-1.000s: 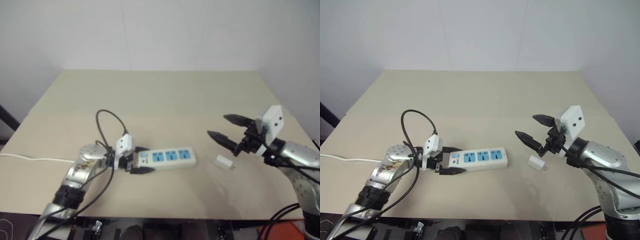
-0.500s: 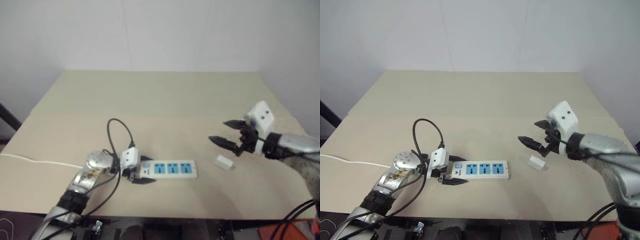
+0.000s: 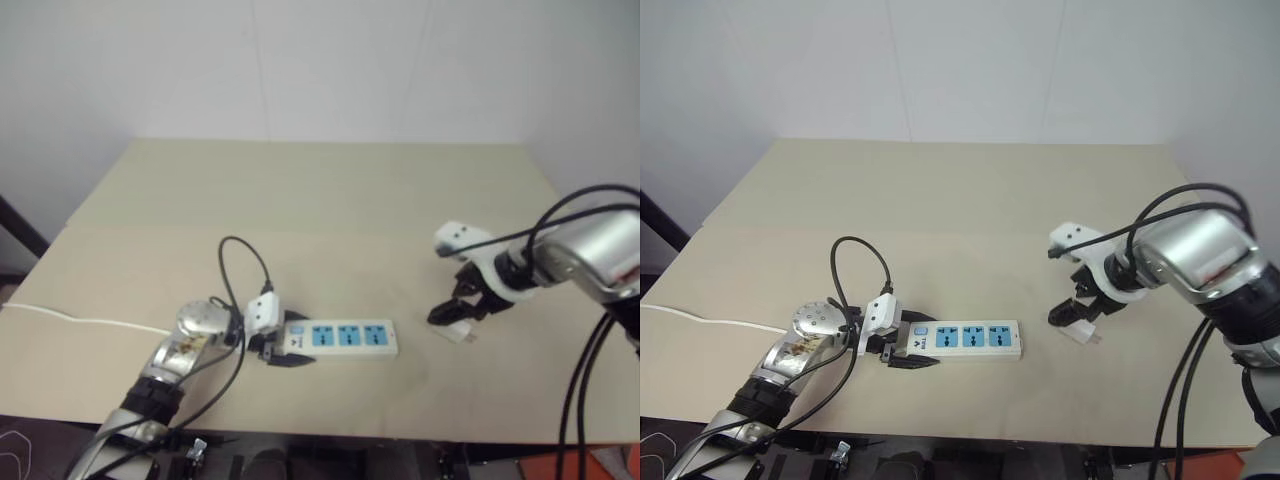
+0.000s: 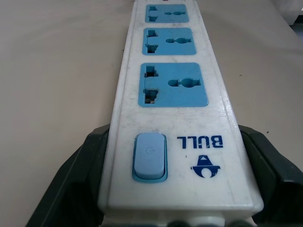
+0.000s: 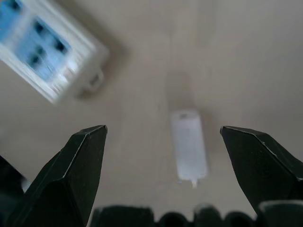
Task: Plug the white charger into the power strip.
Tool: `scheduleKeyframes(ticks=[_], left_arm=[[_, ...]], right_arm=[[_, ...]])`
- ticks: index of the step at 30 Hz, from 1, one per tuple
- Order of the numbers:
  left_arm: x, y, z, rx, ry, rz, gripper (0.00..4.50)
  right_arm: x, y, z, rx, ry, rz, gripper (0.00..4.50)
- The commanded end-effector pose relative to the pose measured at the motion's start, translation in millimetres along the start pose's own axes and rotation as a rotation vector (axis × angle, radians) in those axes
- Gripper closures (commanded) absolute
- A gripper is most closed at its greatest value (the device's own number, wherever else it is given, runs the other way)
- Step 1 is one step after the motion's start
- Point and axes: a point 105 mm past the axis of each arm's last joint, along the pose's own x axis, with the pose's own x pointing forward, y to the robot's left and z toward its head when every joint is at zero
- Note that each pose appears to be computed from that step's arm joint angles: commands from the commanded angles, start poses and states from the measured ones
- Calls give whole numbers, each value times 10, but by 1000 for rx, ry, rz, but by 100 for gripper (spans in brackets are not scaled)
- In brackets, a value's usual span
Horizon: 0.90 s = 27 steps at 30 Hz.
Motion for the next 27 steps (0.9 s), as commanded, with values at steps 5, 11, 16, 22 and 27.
scheduleKeyframes(ticks=[5,11,16,22,27], left_arm=[[60,-74,-128,-49,42,-17,119],[63,-74,-122,-48,42,-17,119],[55,-62,-108,-46,40,-9,119],[15,-62,-115,-48,44,7,119],[1,-72,-123,-52,46,15,119]], right_arm=[[110,-150,28,-82,44,-59,0],[269,-154,65,-91,58,-52,0],[412,-94,-3,-112,103,-36,0],[497,-124,-35,-112,124,-40,122],[521,-125,20,-121,108,-42,289]])
